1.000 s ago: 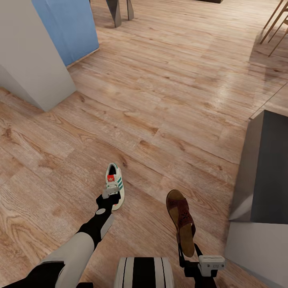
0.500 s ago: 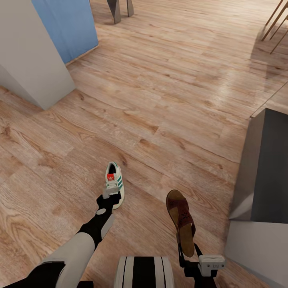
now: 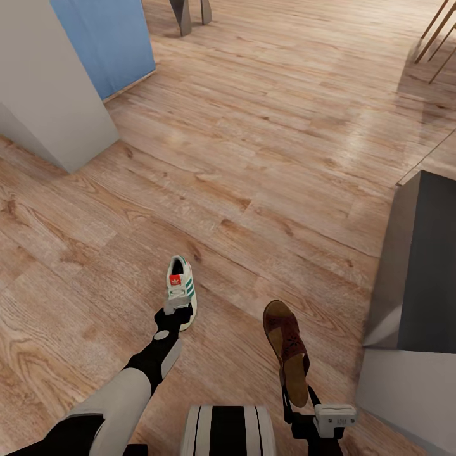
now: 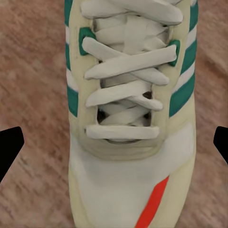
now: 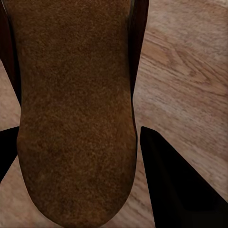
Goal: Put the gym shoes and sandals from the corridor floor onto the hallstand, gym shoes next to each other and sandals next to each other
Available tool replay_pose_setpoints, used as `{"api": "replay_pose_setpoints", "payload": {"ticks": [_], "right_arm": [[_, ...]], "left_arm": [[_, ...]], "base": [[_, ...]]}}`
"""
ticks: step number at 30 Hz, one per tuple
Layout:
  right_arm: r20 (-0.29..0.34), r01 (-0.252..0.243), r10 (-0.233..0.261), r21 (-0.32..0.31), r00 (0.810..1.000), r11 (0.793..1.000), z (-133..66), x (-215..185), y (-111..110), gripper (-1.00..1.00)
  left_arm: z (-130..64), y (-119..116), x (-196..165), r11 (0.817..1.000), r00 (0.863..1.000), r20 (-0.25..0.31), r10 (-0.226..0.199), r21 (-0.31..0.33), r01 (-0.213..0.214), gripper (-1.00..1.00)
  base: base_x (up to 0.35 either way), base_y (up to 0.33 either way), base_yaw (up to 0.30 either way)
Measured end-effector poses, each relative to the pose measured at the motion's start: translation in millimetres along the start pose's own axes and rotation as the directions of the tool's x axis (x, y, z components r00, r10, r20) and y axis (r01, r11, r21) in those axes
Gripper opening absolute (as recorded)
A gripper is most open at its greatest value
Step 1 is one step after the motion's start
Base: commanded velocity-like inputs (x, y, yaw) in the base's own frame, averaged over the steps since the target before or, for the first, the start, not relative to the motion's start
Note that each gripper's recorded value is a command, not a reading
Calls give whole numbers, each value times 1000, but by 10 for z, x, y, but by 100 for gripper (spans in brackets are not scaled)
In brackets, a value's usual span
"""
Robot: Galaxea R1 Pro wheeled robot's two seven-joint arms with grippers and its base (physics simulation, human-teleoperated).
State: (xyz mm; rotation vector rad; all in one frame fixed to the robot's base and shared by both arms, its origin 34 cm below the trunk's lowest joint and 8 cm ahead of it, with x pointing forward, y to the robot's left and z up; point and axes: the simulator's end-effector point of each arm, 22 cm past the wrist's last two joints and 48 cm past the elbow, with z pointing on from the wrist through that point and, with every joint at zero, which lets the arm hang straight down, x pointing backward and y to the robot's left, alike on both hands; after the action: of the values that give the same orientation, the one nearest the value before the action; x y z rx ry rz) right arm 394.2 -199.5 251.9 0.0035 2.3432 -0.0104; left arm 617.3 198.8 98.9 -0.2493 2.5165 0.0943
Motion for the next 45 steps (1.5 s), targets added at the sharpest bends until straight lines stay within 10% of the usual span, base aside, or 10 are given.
{"api": "replay_pose_setpoints", "payload": {"ticks": [45], "right_arm": [[-16,-1,1,1,1000,1000,11,63,-2,-100]], "left_arm": [[39,14,69,1000,1000,-8,1,-3,-1,100]], "base": [[0,0,0]]}}
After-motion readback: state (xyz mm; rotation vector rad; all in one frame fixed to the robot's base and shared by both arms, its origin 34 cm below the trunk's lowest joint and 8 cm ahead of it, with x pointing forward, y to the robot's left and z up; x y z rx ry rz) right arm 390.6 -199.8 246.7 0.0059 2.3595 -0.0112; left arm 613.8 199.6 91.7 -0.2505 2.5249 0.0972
